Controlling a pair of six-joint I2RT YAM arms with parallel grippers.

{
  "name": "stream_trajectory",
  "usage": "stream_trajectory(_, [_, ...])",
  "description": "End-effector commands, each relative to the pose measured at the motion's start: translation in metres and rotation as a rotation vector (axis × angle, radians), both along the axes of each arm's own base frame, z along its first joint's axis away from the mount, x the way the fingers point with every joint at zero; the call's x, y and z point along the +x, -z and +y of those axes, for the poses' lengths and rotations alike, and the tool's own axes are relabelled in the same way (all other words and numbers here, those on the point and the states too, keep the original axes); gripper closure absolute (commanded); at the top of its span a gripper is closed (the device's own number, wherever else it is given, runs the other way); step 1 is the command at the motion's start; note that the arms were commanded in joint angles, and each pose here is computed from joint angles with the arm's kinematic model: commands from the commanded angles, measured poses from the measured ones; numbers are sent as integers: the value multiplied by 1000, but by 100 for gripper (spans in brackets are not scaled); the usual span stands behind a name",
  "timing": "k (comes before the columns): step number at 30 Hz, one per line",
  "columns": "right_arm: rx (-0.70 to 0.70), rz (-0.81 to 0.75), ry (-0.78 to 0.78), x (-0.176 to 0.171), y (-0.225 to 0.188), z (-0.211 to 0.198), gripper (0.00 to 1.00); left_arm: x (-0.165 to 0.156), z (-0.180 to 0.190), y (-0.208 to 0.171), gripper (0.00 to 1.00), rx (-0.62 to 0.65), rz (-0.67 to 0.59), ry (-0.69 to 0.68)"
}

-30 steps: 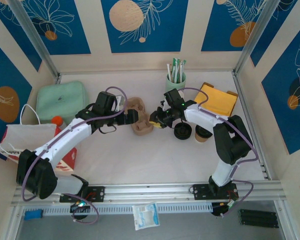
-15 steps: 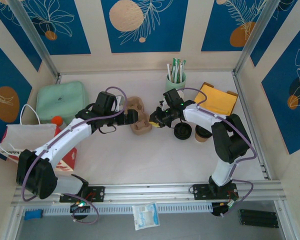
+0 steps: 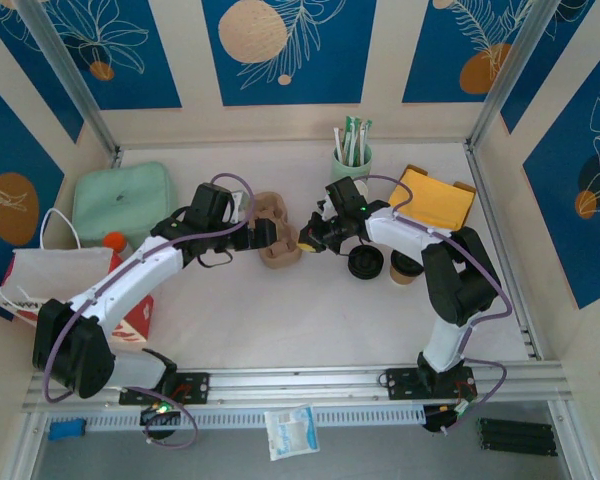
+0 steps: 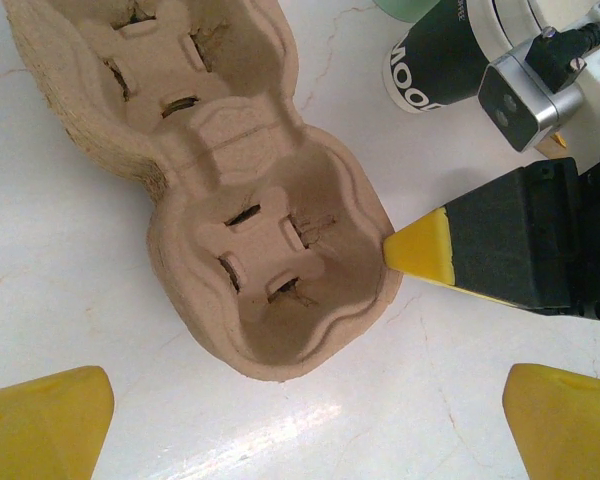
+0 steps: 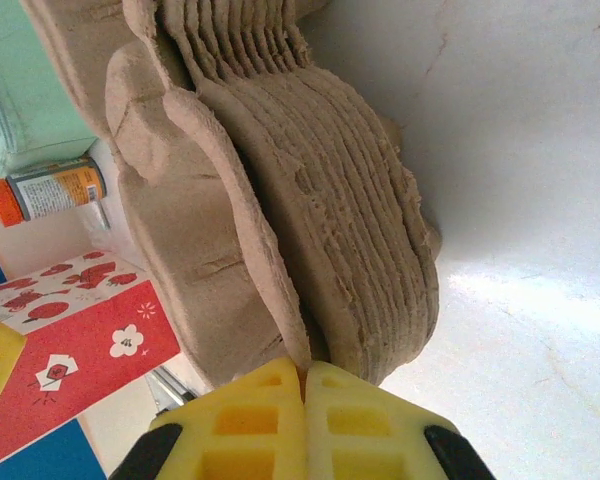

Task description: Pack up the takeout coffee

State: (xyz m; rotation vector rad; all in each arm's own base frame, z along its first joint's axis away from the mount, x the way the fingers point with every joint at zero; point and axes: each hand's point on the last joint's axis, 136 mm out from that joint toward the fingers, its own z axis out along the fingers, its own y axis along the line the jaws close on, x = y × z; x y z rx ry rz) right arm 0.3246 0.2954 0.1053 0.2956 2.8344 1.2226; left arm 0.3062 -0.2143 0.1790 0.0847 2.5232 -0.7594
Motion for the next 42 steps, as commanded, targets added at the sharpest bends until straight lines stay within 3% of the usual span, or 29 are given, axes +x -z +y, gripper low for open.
stream_trajectory(1, [45, 5, -12, 2, -8, 6, 100, -4, 5, 0, 0, 5, 3, -4])
stream_trajectory(12, [208, -33, -9, 13, -54, 12, 100, 6, 8, -2, 1, 2, -7, -42])
stream_trajectory(33, [363, -32, 5, 15, -84, 7, 100, 70, 17, 10, 0, -249, 75, -229])
stream_trajectory(42, [365, -20, 9, 3, -74, 2, 100, 84, 18, 13, 15, -290, 87, -250])
